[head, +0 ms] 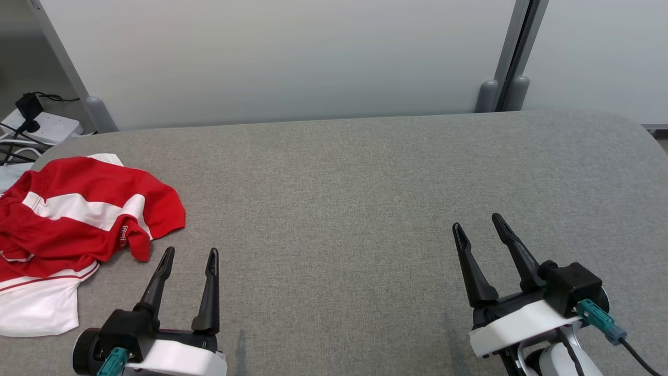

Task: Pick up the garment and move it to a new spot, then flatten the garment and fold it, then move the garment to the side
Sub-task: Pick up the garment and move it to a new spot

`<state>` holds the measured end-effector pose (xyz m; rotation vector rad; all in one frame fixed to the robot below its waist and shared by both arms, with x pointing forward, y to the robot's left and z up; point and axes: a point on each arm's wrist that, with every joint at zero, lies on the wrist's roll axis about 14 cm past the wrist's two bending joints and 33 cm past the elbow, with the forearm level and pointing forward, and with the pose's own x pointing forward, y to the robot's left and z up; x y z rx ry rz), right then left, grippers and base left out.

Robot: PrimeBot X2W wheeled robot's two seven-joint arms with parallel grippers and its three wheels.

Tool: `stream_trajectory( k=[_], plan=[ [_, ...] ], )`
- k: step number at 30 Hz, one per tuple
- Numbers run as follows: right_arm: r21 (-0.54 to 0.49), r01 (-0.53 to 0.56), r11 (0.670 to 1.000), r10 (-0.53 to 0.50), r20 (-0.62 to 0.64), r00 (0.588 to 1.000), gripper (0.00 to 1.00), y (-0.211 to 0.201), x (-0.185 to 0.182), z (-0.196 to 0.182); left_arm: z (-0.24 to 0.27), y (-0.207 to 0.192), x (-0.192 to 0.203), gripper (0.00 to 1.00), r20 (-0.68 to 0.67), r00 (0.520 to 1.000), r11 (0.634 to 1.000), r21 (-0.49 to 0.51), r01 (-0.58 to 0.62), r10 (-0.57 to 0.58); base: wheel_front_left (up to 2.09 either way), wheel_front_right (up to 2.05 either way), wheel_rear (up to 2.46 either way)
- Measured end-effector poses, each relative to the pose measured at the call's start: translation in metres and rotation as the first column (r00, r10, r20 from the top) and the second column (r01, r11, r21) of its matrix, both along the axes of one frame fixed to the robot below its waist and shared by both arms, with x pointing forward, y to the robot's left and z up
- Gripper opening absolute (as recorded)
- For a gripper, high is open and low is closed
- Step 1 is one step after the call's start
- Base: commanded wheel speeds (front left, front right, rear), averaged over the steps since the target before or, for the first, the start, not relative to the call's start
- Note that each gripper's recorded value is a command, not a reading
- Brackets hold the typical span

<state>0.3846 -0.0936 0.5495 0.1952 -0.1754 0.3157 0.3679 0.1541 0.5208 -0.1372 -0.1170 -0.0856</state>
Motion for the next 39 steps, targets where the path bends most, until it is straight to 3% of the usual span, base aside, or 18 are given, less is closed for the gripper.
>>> stream_trajectory(
  k=[12, 39],
  plan=[
    [-0.002, -0.024, 1.0, 0.024, -0.012, 1.0, 1.0, 0.008, 0.002, -0.004, 0.0, 0.008, -0.002, 1.0, 0.0, 1.0, 1.0, 0.001, -0.03, 0.03, 0.0, 0.0, 0.0],
    [0.0, -0.254, 0.967, 0.254, -0.007, 0.967, 1.0, 0.089, 0.009, -0.003, 0.01, 0.08, -0.042, 1.0, 0.029, 0.964, 0.964, -0.015, -0.264, 0.264, 0.0, 0.0, 0.0]
  ],
)
